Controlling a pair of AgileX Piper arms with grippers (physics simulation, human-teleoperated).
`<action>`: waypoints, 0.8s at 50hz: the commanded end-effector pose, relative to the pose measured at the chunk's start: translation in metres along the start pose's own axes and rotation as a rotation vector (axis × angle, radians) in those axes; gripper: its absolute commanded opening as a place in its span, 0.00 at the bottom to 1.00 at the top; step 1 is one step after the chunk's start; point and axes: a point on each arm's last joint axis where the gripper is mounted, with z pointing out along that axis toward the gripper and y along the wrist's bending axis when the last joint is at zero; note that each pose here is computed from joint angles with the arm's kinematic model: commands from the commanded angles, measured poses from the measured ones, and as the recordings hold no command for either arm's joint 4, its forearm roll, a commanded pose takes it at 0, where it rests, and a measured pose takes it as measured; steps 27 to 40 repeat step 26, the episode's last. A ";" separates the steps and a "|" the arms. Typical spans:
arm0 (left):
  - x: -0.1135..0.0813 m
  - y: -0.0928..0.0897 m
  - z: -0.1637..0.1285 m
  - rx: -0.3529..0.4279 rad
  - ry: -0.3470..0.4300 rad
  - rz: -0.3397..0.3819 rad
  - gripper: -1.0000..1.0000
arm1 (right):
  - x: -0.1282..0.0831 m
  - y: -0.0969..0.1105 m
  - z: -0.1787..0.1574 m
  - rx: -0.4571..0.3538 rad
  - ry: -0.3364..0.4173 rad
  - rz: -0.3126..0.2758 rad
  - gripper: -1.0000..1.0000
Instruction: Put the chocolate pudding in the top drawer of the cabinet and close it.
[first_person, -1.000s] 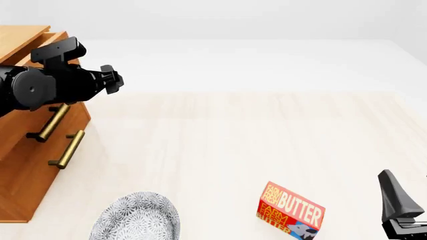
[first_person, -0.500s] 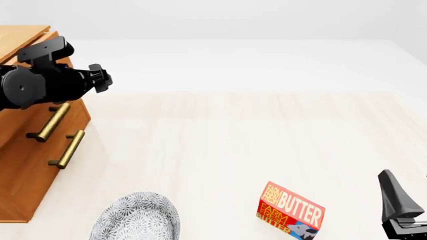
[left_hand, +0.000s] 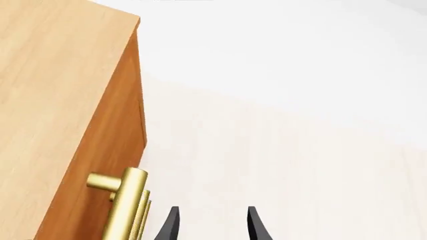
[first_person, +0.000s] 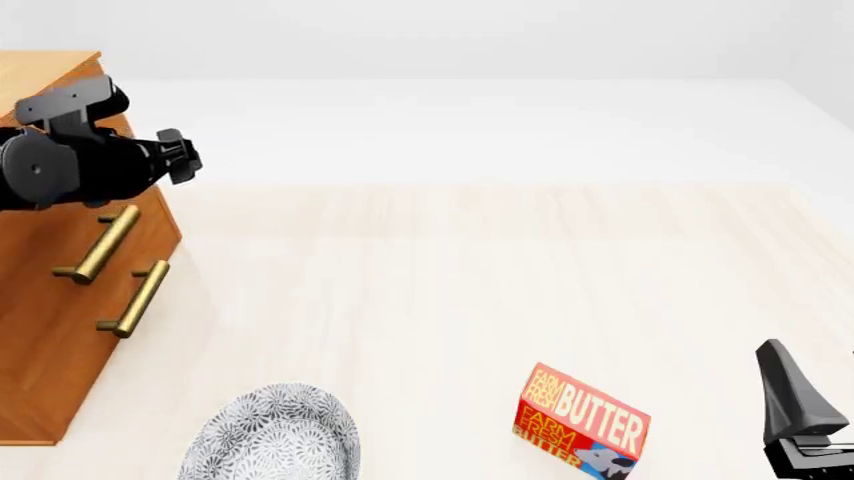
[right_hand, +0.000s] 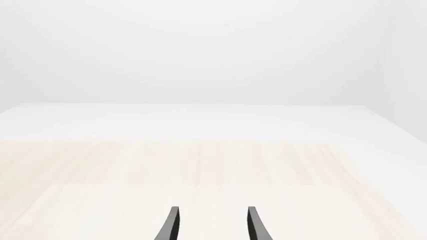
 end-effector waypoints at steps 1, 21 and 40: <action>-0.004 0.018 0.009 -0.046 -0.006 -0.003 1.00 | 0.000 0.000 0.000 0.000 0.000 0.000 1.00; -0.010 0.040 0.004 -0.100 -0.033 -0.009 1.00 | 0.000 0.000 0.000 0.000 0.000 0.000 1.00; 0.002 0.038 0.008 -0.092 -0.015 -0.014 1.00 | 0.000 0.000 0.000 0.000 0.000 0.000 1.00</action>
